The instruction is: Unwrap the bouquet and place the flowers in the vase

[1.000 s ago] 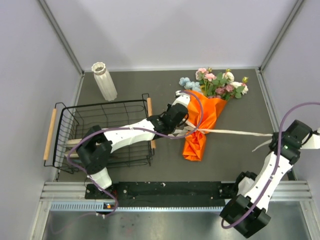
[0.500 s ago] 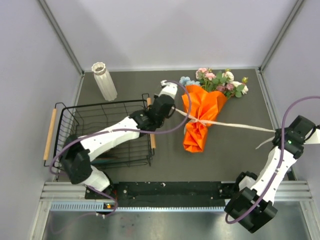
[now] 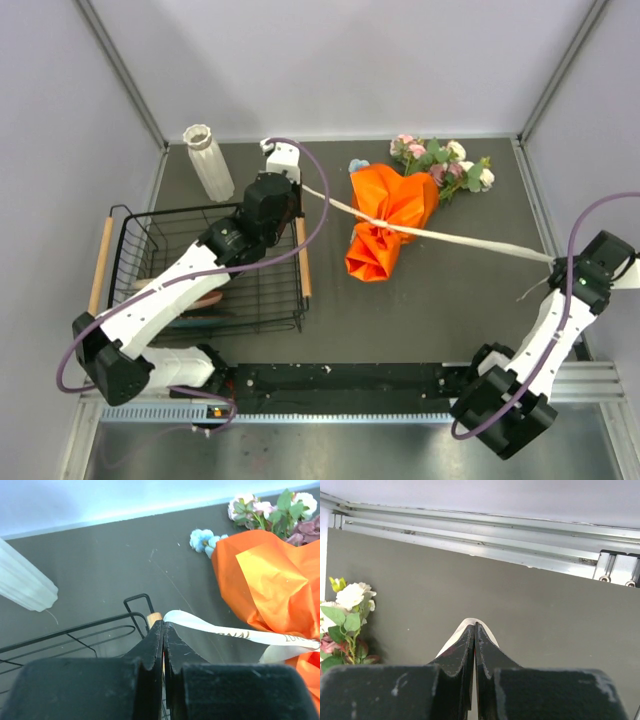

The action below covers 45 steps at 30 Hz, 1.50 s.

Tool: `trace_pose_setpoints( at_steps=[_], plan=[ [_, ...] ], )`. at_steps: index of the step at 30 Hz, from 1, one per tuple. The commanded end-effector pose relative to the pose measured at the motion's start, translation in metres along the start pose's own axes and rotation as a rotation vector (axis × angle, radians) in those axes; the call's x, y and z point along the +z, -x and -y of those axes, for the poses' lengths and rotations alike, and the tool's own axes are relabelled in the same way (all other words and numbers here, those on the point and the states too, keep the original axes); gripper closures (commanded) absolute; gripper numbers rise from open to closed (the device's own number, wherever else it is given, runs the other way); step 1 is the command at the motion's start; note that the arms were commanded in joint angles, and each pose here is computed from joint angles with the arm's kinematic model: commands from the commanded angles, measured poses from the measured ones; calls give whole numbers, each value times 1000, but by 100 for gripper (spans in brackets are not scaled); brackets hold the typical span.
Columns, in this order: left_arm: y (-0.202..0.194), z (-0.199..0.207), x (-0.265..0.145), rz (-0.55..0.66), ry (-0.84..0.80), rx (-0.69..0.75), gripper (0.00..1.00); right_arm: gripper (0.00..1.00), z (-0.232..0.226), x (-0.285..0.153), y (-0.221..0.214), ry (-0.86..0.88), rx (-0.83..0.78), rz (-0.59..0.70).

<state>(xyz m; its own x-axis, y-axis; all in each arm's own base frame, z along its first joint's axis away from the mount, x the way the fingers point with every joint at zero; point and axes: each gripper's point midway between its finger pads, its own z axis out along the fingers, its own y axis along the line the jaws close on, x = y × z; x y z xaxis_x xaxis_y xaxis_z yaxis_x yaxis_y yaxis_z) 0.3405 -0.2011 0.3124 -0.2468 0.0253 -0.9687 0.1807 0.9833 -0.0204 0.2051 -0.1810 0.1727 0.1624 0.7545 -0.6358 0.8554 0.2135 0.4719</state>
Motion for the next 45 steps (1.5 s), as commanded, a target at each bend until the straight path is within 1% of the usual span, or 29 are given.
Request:
trace_pose_setpoints(
  at_steps=[1, 7, 11, 13, 14, 15, 17, 18, 20, 21, 22, 23, 24, 25, 26, 29, 30, 31, 32, 33, 35, 36, 38, 39, 41, 42, 43, 44, 45],
  plan=[
    [-9, 3, 1, -38, -30, -24, 100, 100, -3, 2, 32, -11, 38, 100],
    [-19, -29, -2, -61, 12, -43, 100, 100, 4, 9, 37, -42, 62, 91],
    [-28, -38, -5, -87, 33, -23, 100, 100, 10, 12, 40, -57, 79, 91],
    [-32, -32, -7, -97, -6, -9, 100, 100, 4, 10, 43, -27, 64, 93],
    [-34, -25, -7, -105, -47, -3, 100, 100, 2, 8, 44, -18, 56, 97],
    [-33, -5, -9, -102, -163, -10, 100, 100, 0, 7, 43, -3, 33, 97],
    [-36, 23, -13, -117, -292, -34, 100, 100, -11, 7, 36, 42, 1, 73],
    [-37, 40, -11, -119, -351, -39, 100, 100, -24, 9, 20, 91, -50, 18],
    [-42, 69, -14, -137, -442, -34, 100, 100, -35, 8, 6, 130, -97, -26],
    [-35, 81, -16, -131, -485, -36, 100, 100, -42, 5, -2, 171, -129, -51],
    [-47, 101, -14, -172, -529, -16, 100, 99, -53, 1, -13, 219, -160, -80],
    [-49, 111, -13, -180, -546, -8, 100, 96, -56, -2, -21, 232, -180, -104],
    [-49, 123, -9, -188, -560, -2, 100, 89, -61, -7, -28, 262, -206, -128],
    [-50, 136, -13, -192, -589, 8, 100, 86, -70, -13, -42, 297, -245, -166],
    [-50, 142, -13, -196, -599, 9, 100, 85, -70, -17, -51, 302, -264, -198],
    [-51, 158, -17, -212, -647, -1, 100, 70, -81, -33, -76, 387, -307, -279],
    [-47, 161, -18, -206, -654, -6, 100, 59, -80, -39, -87, 410, -328, -321],
    [-46, 162, -20, -206, -662, -7, 100, 52, -82, -46, -95, 439, -345, -344],
    [-46, 163, -22, -212, -668, -9, 100, 45, -86, -56, -112, 485, -394, -389],
    [-43, 162, -26, -203, -670, -12, 100, 31, -79, -60, -124, 484, -433, -428],
    [-41, 160, -28, -201, -663, -16, 100, 27, -81, -72, -145, 546, -495, -506],
    [-41, 154, -29, -205, -640, -14, 100, 21, -82, -89, -167, 624, -574, -583],
    [-35, 143, -25, -187, -577, 4, 100, 20, -83, -109, -190, 723, -671, -657],
    [-39, 134, -22, -199, -532, 27, 100, 19, -83, -130, -209, 793, -756, -696],
    [-33, 128, -19, -193, -500, 74, 100, 18, -84, -163, -234, 942, -849, -720],
    [-37, 122, -16, -211, -464, 95, 100, 18, -83, -190, -253, 1056, -910, -754],
    [-37, 120, -14, -213, -453, 104, 100, 17, -96, -210, -261, 1187, -908, -731],
    [-37, 119, -14, -212, -450, 104, 100, 16, -87, -220, -278, 1262, -927, -784],
    [-36, 120, -15, -209, -455, 103, 100, 16, -84, -225, -291, 1295, -960, -808]
  ],
)
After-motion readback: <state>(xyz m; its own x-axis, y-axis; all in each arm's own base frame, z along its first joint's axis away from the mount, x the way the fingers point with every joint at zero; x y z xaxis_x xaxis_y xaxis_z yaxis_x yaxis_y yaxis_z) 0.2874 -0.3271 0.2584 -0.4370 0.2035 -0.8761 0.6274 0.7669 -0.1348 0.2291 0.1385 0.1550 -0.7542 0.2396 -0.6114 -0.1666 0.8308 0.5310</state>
